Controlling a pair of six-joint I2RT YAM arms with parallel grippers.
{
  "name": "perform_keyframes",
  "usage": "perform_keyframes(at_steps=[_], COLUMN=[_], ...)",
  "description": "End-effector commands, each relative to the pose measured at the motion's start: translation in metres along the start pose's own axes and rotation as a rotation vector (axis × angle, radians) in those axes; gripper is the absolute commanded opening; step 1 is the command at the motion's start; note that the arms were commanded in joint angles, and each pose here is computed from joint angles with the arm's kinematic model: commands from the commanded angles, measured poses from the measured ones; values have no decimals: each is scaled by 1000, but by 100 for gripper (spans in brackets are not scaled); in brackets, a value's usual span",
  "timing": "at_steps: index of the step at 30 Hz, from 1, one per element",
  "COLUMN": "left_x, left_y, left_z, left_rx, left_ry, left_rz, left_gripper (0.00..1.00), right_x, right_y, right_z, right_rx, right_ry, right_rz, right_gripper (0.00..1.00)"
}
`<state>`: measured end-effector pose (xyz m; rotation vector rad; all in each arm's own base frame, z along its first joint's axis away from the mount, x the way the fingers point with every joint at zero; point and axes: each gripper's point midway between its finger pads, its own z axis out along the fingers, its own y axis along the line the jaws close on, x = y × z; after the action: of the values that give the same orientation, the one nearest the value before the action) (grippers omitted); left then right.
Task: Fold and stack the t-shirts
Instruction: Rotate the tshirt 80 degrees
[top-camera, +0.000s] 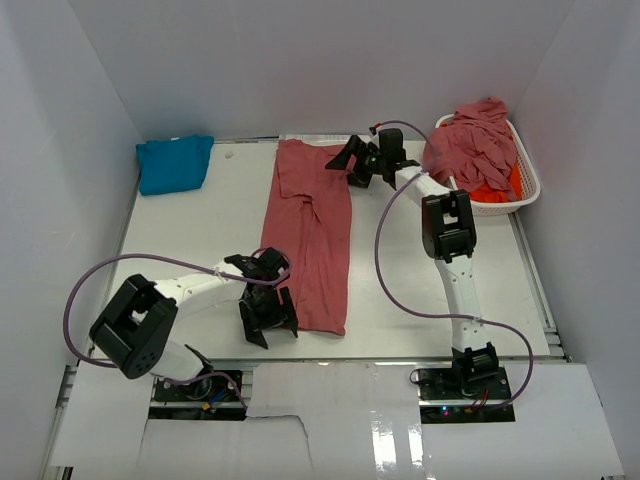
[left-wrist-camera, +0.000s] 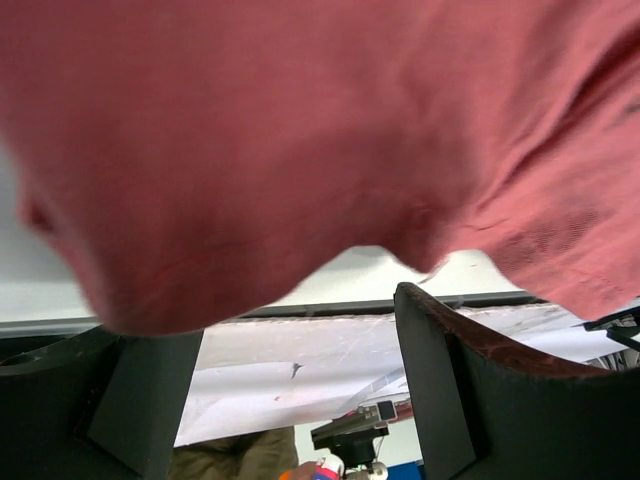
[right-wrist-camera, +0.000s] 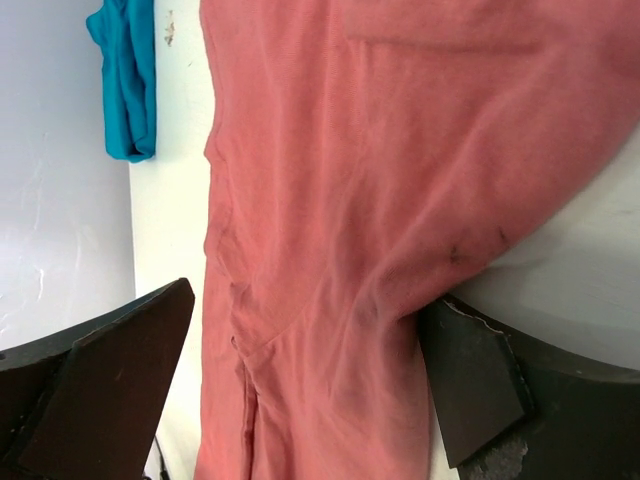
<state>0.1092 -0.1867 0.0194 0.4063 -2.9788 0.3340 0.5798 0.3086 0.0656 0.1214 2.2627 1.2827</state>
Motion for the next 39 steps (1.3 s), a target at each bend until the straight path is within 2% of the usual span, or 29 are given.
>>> perform_keyframes(at_steps=[1,6,8,11,13,16,19,23,25,26,27,28,29,31,35,36,38,39], left_x=[-16,-17,-18,-24,-28,-21,-22,-41,-53,-76,-83,-85,-103,-119,-132,-132,-137,-133], left_y=[-24,-46,-51,-71,-100,-131,-140,-117,-102,-79,-69,-60,-39,-17,-7,0,8,14], left_z=[3,-5,-10,-35,-64,-107,-143,-165,-171,-166,-166,-173,-171,-165,-159,-151,-144,-132], left_rx=[51,98,111,164,247,368,397,321,339,353,382,431,423,358,296,270,246,236], left_ry=[-64,-70,-83,-119,-132,-124,-174,-244,-248,-257,-258,-270,-299,-339,-389,-389,-426,-407], left_rz=[12,42,49,58,74,82,94,82,59,-30,-56,-31,-83,-51,-42,-56,-75,-82], left_gripper=[86,86,86,86,87,87,87,88,89,89,89,89,89,89,89,89,90,90], right_x=[10,10,-3,-19,-33,-61,-79,-78,-71,-47,-35,-31,-3,13,69,98,121,149], right_y=[6,7,14,4,-12,-15,-27,-34,-15,-23,-17,6,-6,31,59,51,69,67], right_z=[15,14,5,-19,-39,-72,-99,-126,-140,-143,-145,-159,-164,-187,-229,-238,-260,-271], right_rx=[-28,-19,-13,40,45,88,138,195,208,239,263,257,299,293,321,346,311,305], right_ry=[18,18,-14,-46,-68,-116,-133,-106,-87,-34,-17,-26,27,19,50,104,104,136], right_rz=[9,10,-43,-27,15,-8,-27,-68,-107,-86,-105,-162,-136,-199,-203,-162,-136,-116], right_gripper=[98,97,97,96,96,96,96,96,96,97,96,96,96,96,93,90,90,90])
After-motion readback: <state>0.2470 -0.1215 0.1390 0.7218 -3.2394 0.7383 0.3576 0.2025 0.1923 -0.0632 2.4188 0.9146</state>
